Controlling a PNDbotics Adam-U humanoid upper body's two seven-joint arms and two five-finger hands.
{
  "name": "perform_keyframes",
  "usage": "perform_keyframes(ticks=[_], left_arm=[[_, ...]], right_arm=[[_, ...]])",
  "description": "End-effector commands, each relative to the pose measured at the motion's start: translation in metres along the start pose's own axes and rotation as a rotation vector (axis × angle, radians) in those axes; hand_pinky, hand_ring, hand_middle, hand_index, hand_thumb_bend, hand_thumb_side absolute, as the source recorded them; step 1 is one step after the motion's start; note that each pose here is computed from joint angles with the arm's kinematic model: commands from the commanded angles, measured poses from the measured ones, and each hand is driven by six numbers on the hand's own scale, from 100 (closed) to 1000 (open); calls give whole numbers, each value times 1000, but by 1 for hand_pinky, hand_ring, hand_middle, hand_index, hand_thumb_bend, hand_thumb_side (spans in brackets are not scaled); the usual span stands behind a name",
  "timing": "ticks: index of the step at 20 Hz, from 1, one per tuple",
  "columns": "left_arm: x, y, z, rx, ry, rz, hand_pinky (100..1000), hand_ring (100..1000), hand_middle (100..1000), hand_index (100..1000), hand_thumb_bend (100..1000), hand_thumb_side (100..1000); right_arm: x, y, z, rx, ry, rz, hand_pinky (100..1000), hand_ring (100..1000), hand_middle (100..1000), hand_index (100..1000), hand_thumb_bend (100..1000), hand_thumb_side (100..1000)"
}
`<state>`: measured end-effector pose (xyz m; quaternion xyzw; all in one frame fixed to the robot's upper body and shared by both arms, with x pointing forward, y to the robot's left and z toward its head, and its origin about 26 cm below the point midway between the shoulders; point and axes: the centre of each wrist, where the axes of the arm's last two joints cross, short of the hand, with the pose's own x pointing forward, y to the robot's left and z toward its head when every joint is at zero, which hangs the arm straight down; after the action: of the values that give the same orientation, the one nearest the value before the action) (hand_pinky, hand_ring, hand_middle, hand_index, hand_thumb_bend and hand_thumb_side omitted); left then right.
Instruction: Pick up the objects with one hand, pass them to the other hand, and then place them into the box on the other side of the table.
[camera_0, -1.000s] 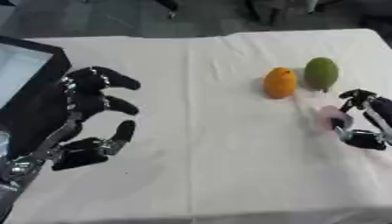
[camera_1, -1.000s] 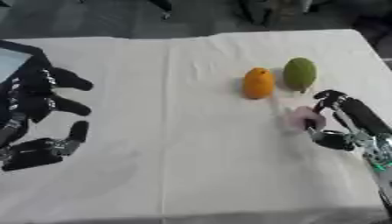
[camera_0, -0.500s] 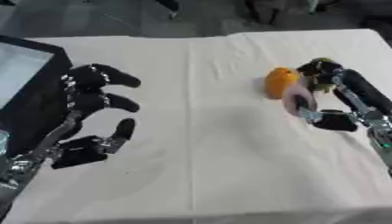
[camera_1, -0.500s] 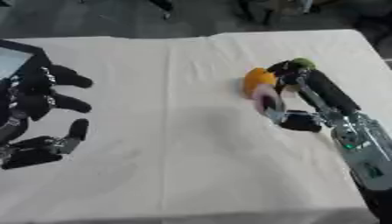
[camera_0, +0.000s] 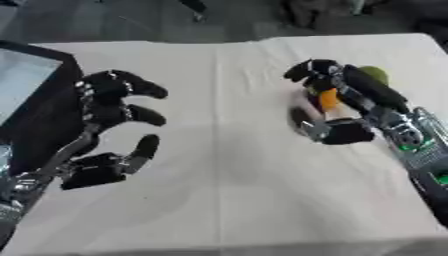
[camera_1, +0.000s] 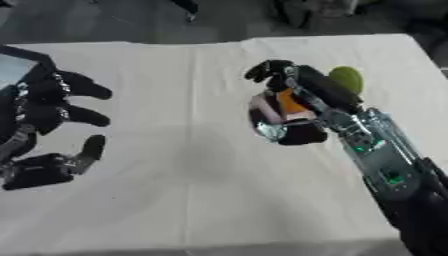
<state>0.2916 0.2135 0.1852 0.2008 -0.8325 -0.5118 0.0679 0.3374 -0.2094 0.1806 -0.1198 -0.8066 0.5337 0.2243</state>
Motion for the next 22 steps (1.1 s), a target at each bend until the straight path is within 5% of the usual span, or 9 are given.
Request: perform_keyframes(ticks=[1,11,22], left_arm=[[0,8,-4,-38,-4,-29,772,100,753,736,175,100],[3,9,-18,-106,65,-27,783,100,784,765,272,100],[6,14,-34,-64,28,-19,796,100,790,764,363,100]], right_arm=[[11,-6,-14,16,-76,6,701,779,778,328,100,258],[23,-1,-38,47,-176,-27,697,776,777,326,100,263],[33,4,-52,67,-242,-66,691,774,775,323,100,273]])
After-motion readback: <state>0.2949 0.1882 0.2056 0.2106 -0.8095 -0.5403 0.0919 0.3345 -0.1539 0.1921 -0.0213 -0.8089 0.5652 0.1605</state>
